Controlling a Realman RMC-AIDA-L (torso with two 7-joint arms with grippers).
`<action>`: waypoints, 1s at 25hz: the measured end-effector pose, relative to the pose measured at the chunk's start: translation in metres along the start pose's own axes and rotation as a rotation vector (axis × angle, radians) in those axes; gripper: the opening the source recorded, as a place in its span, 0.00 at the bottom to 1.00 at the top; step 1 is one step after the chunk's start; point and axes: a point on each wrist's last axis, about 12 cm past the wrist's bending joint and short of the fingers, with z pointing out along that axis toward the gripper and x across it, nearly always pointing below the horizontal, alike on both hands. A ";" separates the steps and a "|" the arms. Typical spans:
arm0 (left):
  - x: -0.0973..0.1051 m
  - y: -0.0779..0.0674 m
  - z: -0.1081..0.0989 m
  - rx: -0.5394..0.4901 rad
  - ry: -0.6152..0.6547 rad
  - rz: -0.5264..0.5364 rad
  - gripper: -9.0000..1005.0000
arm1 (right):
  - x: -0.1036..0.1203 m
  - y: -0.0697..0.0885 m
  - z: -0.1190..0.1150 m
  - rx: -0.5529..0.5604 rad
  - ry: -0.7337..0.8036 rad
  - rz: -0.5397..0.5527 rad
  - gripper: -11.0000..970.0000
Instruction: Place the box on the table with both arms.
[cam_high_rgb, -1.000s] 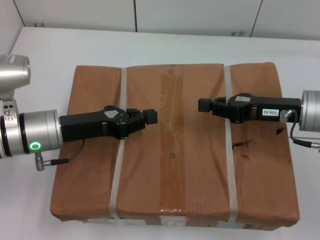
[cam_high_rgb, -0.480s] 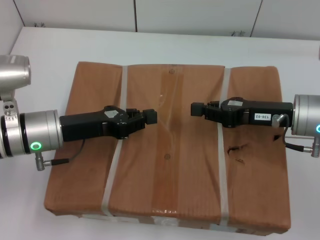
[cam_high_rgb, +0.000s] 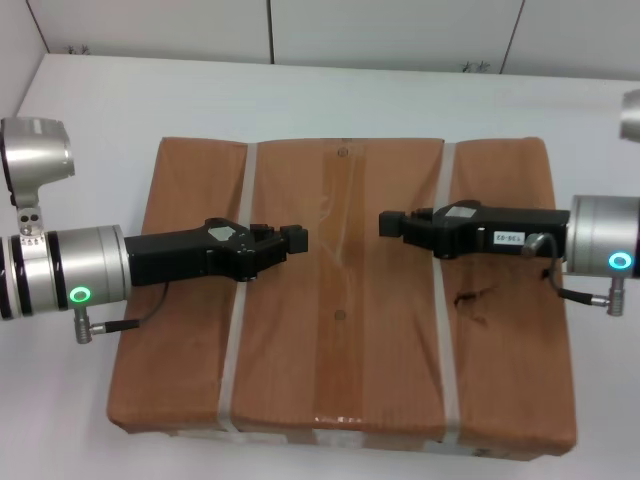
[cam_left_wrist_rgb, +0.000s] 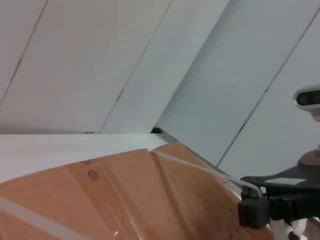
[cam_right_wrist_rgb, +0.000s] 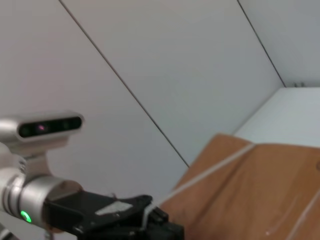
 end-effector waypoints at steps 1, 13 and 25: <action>0.001 0.001 0.000 -0.009 0.003 -0.001 0.10 | 0.001 0.000 0.003 0.011 0.009 -0.004 0.05; 0.016 0.011 0.016 -0.133 0.087 -0.015 0.10 | 0.014 -0.011 0.022 0.155 0.086 -0.028 0.05; 0.021 0.017 0.021 -0.206 0.116 -0.022 0.10 | 0.022 -0.019 0.023 0.233 0.120 -0.015 0.05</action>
